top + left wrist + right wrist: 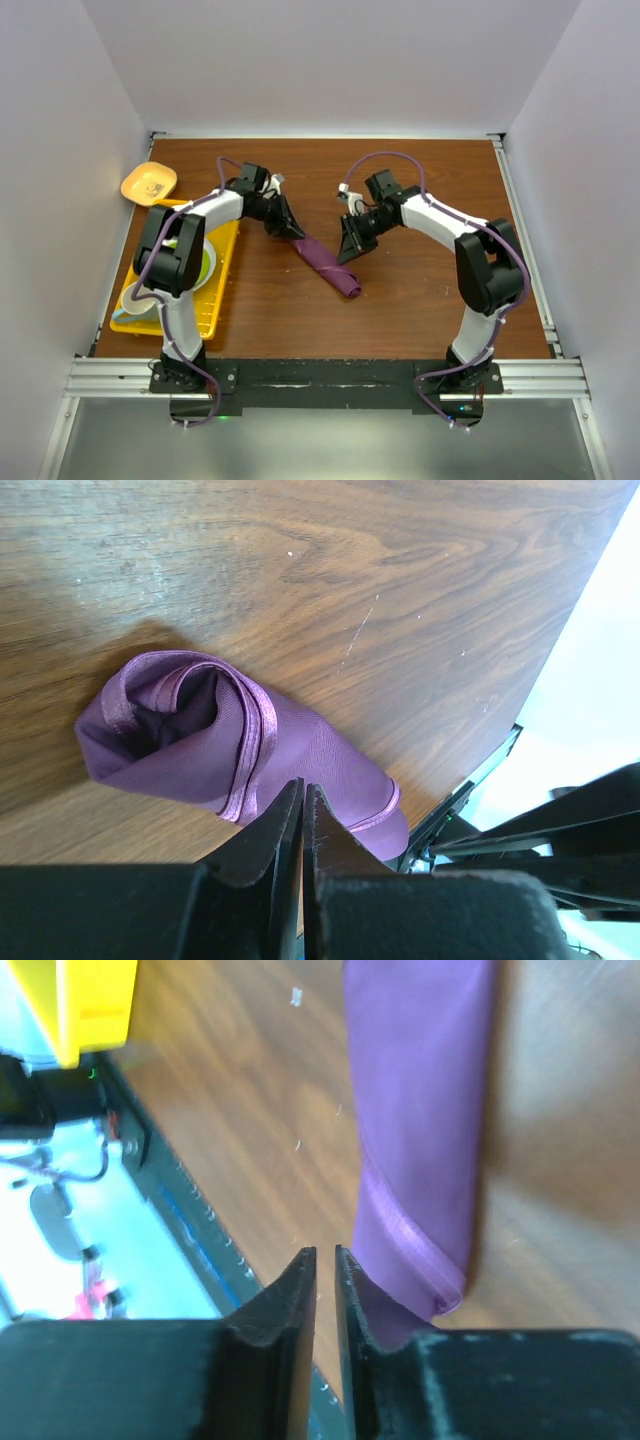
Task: Fold the napkin, place the utensils inside, and roll it up
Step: Roll the napkin with the utensil
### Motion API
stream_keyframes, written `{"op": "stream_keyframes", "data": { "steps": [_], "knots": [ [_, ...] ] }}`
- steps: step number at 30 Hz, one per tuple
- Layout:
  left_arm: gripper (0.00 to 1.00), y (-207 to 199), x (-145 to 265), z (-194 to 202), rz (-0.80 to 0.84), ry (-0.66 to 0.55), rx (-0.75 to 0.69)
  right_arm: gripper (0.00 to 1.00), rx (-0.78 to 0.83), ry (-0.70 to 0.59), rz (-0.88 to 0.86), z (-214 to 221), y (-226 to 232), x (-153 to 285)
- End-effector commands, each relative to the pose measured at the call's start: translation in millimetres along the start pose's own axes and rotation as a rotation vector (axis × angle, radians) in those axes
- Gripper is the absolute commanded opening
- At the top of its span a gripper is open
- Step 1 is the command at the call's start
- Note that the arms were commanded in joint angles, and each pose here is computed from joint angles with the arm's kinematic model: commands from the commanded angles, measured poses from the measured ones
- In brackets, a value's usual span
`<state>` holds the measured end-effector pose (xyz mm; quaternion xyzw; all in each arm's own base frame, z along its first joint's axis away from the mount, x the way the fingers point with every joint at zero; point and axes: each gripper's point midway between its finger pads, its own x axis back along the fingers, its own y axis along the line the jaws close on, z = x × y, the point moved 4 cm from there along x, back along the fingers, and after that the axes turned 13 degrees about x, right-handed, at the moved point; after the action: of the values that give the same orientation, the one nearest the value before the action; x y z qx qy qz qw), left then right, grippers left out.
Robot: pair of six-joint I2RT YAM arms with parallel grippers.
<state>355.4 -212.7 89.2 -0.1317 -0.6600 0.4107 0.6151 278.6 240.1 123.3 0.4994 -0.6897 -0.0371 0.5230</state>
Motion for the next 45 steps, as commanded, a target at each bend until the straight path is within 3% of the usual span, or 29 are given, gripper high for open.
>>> {"op": "stream_keyframes", "data": {
  "steps": [1, 14, 24, 38, 45],
  "knots": [
    [0.08, -2.7, -3.7, -2.0, 0.032, 0.019, -0.017, 0.13, -0.042, -0.014, -0.123, 12.4, 15.2, -2.6],
    [0.07, -0.4, -2.2, -6.2, -0.010, 0.007, -0.044, 0.09, -0.034, 0.089, -0.049, 41.7, -3.1, -10.6],
    [0.07, -3.2, -2.9, -5.3, 0.004, 0.016, -0.040, 0.10, -0.091, 0.077, -0.094, 65.5, -3.7, -18.0],
    [0.08, -8.8, -1.2, -7.3, -0.002, 0.025, -0.065, 0.11, -0.056, 0.053, -0.112, 45.2, 12.9, 0.2],
    [0.08, -9.7, -0.6, -7.3, -0.001, 0.024, -0.062, 0.11, -0.114, 0.087, -0.129, 81.3, 8.0, -10.3]
  ]
}}
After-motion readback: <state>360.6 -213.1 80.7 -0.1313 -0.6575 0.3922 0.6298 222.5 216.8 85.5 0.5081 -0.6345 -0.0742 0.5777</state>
